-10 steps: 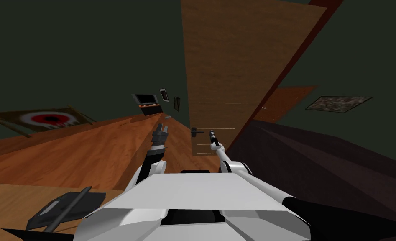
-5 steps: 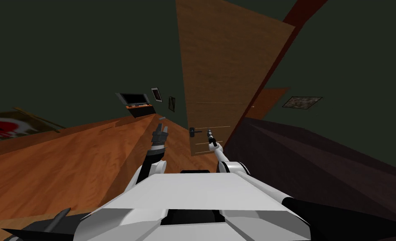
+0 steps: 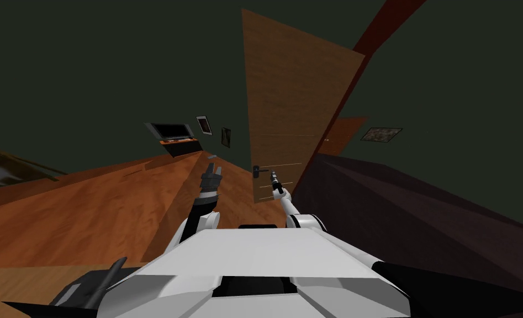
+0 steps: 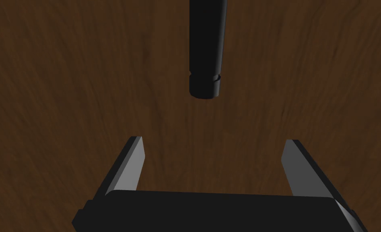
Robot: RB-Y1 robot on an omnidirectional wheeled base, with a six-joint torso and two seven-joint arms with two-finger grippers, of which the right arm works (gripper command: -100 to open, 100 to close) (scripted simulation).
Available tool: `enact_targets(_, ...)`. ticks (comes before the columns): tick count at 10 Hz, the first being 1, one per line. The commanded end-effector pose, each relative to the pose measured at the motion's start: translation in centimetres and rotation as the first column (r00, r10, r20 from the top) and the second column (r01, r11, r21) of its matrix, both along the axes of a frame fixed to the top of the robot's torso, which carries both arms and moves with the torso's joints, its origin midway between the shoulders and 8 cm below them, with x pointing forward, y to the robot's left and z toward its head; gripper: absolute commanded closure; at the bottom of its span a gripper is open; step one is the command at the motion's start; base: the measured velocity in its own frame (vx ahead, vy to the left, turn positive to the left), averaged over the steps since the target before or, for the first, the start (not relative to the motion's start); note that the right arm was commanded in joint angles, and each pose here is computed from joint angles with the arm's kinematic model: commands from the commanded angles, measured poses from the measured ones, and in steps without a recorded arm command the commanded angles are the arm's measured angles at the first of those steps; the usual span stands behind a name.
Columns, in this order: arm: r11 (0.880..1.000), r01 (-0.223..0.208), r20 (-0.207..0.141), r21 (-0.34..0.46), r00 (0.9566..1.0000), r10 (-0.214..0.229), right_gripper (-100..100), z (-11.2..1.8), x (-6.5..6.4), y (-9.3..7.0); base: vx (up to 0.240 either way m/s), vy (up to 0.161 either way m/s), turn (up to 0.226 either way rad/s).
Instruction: Push the door open
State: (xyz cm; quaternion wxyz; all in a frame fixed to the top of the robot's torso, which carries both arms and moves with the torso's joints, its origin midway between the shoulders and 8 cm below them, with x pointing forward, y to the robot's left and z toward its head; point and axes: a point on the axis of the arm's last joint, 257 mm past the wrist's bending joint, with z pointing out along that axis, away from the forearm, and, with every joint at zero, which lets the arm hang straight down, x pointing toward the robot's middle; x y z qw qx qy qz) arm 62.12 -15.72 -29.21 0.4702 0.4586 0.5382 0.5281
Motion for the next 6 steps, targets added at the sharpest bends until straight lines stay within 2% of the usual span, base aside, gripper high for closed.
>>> enact_targets(1, 1.000, -0.011, -0.002, 0.007, 0.9999, 0.011, -100, 0.0, -0.1, 0.8, -0.133, 0.116, -0.029)
enact_targets(4, 1.000, -0.022, -0.003, 0.015, 0.9998, 0.022, -100, 0.0, -0.2, 1.7, -0.111, 0.082, -0.032)
enact_targets(6, 1.000, -0.026, -0.003, 0.018, 0.9997, 0.026, -100, 0.0, -0.3, 2.1, -0.138, 0.076, 0.026)
